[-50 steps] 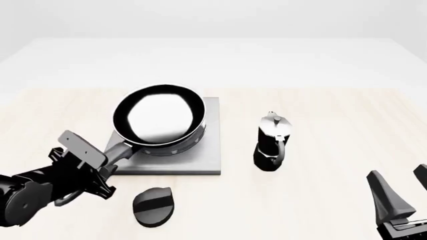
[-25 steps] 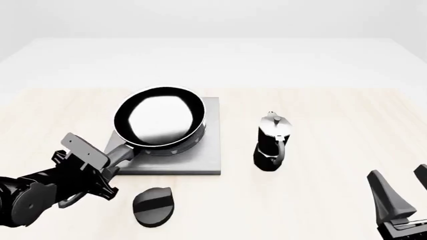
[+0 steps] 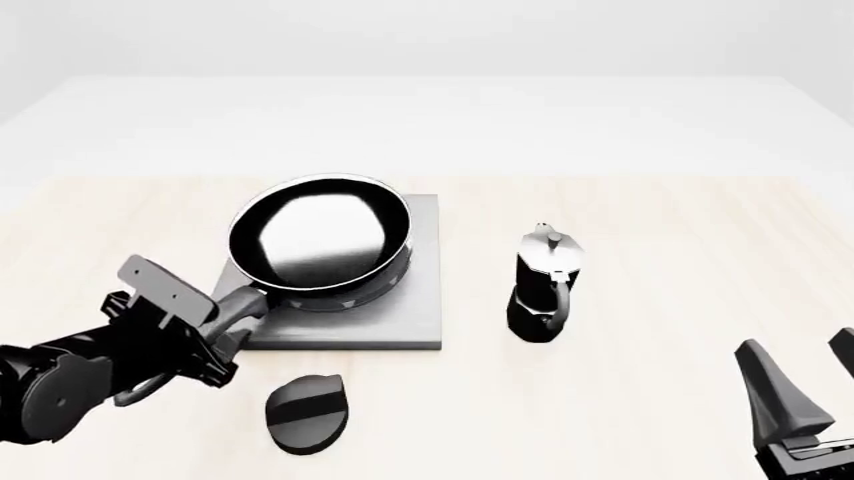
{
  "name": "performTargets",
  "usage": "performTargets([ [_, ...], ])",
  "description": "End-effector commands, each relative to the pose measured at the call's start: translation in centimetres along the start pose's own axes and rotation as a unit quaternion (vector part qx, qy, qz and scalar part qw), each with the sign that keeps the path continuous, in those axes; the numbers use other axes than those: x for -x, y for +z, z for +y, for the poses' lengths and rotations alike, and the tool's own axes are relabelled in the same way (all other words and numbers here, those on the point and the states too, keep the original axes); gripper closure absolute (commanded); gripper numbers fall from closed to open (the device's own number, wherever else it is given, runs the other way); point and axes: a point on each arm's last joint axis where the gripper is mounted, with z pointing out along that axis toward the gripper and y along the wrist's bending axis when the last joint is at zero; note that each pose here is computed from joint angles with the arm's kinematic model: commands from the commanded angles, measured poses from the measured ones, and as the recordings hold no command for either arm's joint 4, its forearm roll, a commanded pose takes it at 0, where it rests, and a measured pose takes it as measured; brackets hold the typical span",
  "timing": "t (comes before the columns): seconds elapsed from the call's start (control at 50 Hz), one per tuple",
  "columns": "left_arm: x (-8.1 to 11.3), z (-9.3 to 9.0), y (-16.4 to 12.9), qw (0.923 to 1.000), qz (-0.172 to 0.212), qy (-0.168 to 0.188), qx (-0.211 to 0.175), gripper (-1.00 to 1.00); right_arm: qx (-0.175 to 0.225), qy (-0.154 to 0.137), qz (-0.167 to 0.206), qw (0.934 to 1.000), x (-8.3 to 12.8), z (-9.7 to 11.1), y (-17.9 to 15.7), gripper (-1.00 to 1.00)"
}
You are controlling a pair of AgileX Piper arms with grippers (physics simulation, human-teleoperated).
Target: Turn on the stove and put the frying pan on it.
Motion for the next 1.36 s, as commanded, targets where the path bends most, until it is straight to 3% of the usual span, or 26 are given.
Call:
performTargets([
  [0.02,0.4,0.1,-0.2,1.0000,-0.006,-0.002,0.001,-1.00,-0.001,0.000,-0.001,1.0000,0.1,0.0,0.0,-1.00],
  [0.36,4.2,0.8,-5.1,0.9981,-0.062,-0.007,0.005,-1.00,-0.001,0.001,-0.007,1.0000,0.8,-0.1,-0.1,-1.00],
  [0.66,6.3,1.2,-8.8,0.9950,-0.099,-0.011,0.004,-1.00,-0.001,0.001,-0.013,0.9999,1.2,-0.1,-0.2,-1.00],
  [0.8,7.5,1.5,-12.2,0.9903,-0.136,-0.029,0.008,-1.00,0.000,0.003,-0.018,0.9998,1.9,-0.1,-0.3,-1.00],
  [1.1,6.3,1.0,-17.0,0.9807,-0.185,-0.065,-0.002,-1.00,0.004,0.004,-0.028,0.9996,2.8,-0.1,-0.6,-1.00],
  [1.2,5.5,0.8,-18.1,0.9791,-0.193,-0.064,0.000,-1.00,0.006,0.003,-0.035,0.9994,3.6,-0.1,-0.7,-1.00],
  [1.36,3.1,0.3,-20.9,0.9705,-0.220,-0.098,-0.002,-1.00,0.009,0.003,-0.047,0.9988,5.0,-0.1,-1.1,-1.00],
])
